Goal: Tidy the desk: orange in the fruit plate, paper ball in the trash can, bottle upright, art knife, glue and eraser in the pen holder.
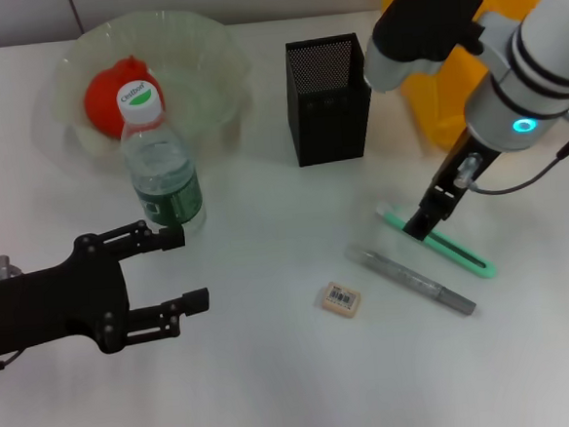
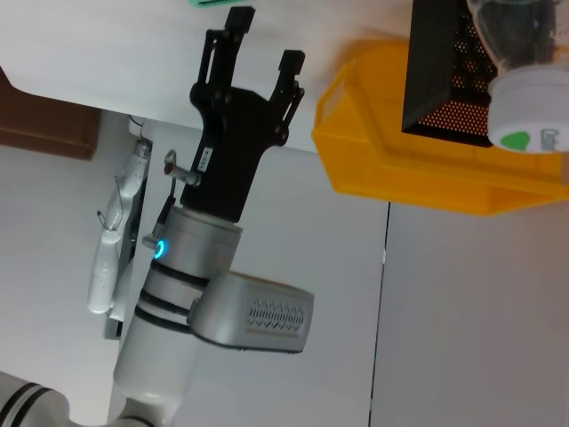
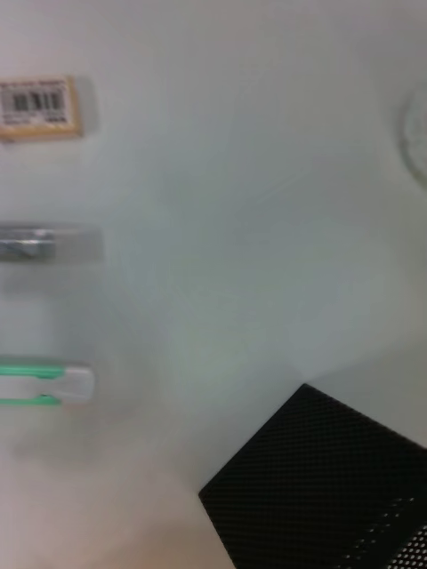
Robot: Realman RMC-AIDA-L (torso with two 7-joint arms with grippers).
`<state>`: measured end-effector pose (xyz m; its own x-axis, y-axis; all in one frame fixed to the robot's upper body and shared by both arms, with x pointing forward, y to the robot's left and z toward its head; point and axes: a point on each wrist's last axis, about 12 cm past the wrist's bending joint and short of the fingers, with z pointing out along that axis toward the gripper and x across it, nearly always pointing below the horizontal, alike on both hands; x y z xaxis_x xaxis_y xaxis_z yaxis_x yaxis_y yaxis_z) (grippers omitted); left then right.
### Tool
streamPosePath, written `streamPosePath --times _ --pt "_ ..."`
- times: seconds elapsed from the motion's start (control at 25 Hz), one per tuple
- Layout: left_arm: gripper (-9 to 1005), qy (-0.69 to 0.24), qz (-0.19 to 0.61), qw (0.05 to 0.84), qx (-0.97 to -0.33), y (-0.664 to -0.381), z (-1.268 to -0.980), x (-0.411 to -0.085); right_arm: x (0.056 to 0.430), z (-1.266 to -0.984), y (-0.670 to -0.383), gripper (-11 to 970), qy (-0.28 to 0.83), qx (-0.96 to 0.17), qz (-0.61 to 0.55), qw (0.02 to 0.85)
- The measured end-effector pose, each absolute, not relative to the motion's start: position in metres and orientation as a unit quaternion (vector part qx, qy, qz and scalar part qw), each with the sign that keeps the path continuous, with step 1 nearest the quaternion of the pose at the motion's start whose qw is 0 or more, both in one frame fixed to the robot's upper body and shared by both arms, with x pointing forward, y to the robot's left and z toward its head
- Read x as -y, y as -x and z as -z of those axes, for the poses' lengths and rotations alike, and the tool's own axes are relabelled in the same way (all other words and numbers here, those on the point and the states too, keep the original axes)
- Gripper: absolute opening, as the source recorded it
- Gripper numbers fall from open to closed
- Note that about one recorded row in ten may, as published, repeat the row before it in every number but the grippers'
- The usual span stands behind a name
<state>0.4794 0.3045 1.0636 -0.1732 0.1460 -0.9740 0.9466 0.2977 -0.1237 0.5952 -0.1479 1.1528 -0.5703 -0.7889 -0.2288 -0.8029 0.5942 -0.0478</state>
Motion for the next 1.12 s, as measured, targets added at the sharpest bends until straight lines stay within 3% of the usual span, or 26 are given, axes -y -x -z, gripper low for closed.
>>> streamPosePath --times 0.36,0.6,0.92,1.12 --pt "785 -0.423 0.404 0.479 -0.654 -0.482 -1.058 -0.299 0.146 -1.134 -0.6 679 0.439 -0.889 -0.04 0.121" --pt "785 -0.423 0.403 0.478 -0.657 -0.482 -1.056 -0.297 0.144 -1.126 -0.599 438 0.442 -0.888 -0.05 0.119" --pt "785 -0.42 0.4 0.478 -0.659 -0.483 -1.055 -0.297 0.144 -1.123 -0.599 193 0.445 -0.886 -0.049 0.119" --pt "786 -0.419 0.4 0.48 -0.659 -0.483 -1.055 -0.296 0.149 -1.134 -0.597 152 0.441 -0.885 -0.064 0.134"
